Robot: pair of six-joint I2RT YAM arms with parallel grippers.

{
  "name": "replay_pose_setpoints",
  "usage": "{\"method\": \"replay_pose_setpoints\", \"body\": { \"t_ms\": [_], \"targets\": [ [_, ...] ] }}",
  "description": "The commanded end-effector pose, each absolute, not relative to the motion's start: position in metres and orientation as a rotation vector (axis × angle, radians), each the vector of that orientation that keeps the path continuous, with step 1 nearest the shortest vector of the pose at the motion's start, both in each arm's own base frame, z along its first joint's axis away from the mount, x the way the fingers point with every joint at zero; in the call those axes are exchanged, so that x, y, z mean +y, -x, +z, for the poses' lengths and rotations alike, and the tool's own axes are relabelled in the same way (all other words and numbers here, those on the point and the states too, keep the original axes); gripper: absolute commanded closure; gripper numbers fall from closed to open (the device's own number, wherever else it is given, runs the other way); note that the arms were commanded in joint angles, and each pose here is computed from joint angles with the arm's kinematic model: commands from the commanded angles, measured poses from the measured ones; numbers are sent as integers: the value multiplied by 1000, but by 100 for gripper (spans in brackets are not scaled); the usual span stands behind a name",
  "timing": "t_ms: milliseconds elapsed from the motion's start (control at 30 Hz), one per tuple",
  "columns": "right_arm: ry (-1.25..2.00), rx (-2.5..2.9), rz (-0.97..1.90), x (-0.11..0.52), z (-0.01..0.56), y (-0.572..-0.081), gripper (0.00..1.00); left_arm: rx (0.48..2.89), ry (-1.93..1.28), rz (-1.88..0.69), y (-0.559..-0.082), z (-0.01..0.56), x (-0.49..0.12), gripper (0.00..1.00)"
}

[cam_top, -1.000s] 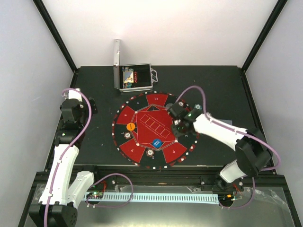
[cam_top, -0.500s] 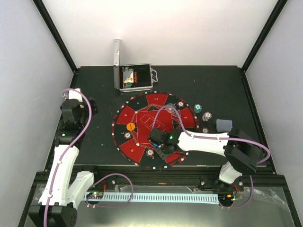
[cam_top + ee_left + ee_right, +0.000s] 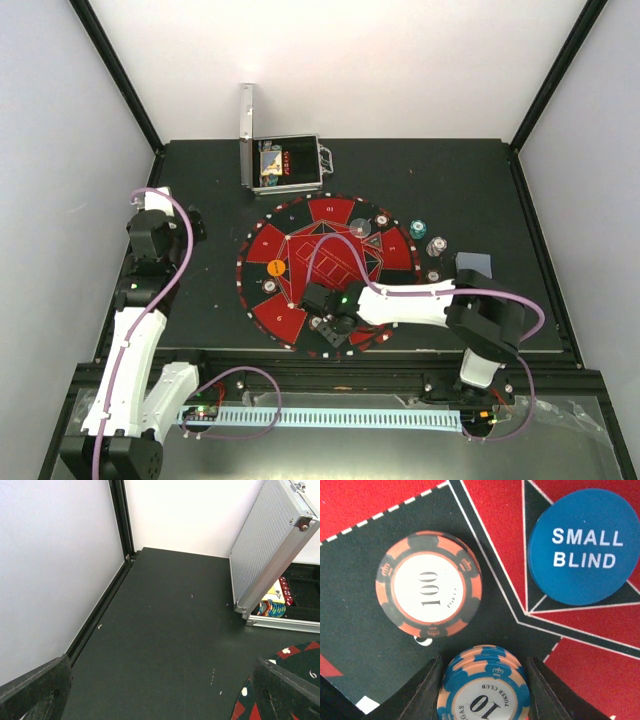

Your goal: Distribute texas hold em gaming equipment

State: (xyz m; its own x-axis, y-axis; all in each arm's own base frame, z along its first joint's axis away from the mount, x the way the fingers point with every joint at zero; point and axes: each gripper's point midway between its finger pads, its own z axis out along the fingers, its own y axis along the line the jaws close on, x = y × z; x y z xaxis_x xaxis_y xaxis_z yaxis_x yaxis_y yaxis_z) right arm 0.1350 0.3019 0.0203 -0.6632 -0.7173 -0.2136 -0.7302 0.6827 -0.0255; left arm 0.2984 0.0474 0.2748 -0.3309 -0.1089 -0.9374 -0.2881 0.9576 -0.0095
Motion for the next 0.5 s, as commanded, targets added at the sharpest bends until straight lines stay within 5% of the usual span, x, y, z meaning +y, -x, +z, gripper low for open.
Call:
{"method": "replay_pose_setpoints", "body": {
  "t_ms": [0,467],
  "targets": [
    [1182,2644,107,318,22,-140,61,1861,280,160,-299,292,43,1],
    [1265,2577,199,304,56,-127,23,1862,279,162,-299,292,43,1]
  ]
}}
